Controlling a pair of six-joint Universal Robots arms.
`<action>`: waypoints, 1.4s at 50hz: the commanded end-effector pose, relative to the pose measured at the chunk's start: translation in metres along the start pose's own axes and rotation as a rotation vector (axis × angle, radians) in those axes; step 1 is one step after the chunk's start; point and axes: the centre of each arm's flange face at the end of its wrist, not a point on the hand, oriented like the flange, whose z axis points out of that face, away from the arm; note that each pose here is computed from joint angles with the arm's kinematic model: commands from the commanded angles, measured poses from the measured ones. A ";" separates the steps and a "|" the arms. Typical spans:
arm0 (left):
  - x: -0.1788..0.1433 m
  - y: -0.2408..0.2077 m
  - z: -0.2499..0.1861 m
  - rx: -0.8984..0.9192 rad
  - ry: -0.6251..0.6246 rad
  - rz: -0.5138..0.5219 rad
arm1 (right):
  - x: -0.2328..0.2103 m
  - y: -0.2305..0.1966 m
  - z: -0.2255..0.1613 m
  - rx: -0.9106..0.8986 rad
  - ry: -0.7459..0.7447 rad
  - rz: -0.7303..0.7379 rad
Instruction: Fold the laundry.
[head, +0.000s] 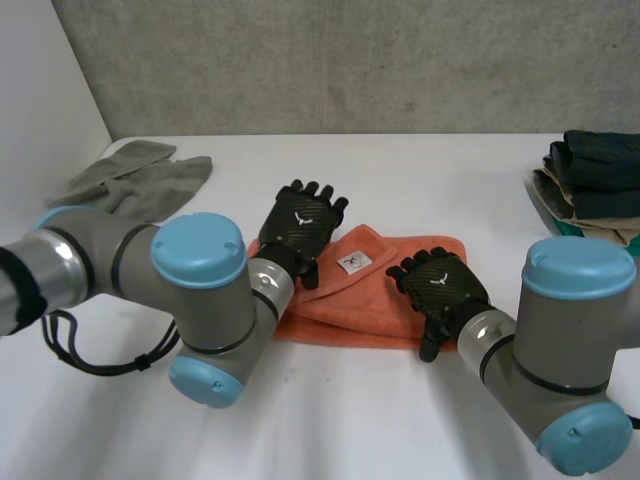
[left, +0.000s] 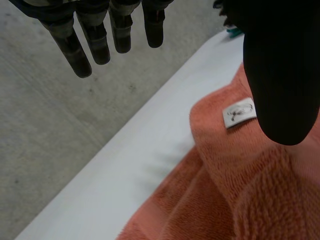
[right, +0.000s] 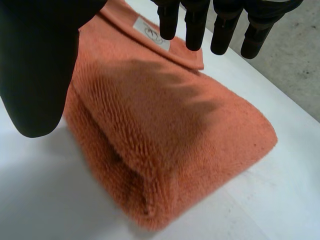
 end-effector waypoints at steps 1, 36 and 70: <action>-0.012 0.015 0.019 -0.043 -0.060 0.006 | 0.000 0.004 0.003 0.029 0.049 -0.079; 0.028 0.001 0.014 -0.044 0.060 -0.052 | 0.003 0.008 0.001 0.001 0.070 -0.130; -0.019 -0.024 0.000 -0.067 -0.136 0.072 | 0.005 0.010 -0.001 -0.024 0.092 -0.177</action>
